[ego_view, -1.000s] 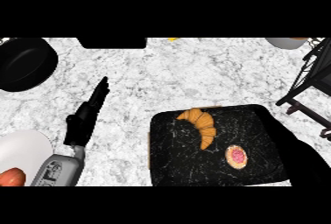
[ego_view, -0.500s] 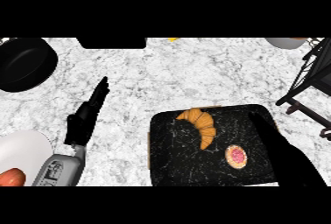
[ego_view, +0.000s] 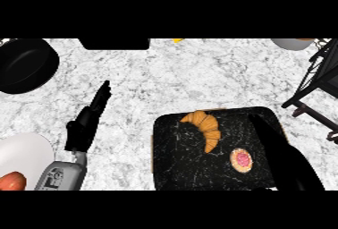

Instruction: Pick the cupcake from the tray and place it in the tiered shelf

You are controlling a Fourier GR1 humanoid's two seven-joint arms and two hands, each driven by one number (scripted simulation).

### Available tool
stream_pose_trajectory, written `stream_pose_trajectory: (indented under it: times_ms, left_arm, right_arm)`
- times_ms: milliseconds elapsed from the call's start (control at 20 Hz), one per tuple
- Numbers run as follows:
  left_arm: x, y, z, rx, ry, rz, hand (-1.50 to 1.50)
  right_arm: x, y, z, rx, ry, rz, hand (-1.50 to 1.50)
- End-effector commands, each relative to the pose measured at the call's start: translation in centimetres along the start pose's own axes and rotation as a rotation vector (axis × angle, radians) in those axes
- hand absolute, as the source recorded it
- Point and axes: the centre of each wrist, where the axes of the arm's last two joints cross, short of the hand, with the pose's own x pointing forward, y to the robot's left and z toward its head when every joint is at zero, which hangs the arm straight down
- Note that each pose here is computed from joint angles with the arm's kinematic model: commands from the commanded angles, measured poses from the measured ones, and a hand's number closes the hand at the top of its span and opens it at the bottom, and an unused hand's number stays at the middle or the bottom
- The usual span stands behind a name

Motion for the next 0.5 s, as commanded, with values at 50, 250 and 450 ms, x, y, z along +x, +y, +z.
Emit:
stream_pose_trajectory:
  times_ms: [50, 250, 450]
  left_arm:
    - [0.8, 0.5, -1.7, 0.001, 0.011, -0.007, 0.00]
    - [0.5, 0.8, -0.4, 0.017, 0.005, 0.004, 0.00]
    - [1.2, 0.3, -1.1, 0.011, 0.004, -0.002, 0.00]
  right_arm:
    - [-0.6, 0.8, -0.6, 0.023, 0.061, 0.045, -1.50]
    - [-1.3, -0.3, -1.3, 0.014, 0.061, 0.044, -1.50]
    - [-0.5, 4.2, -2.8, 0.030, 0.091, 0.068, -1.50]
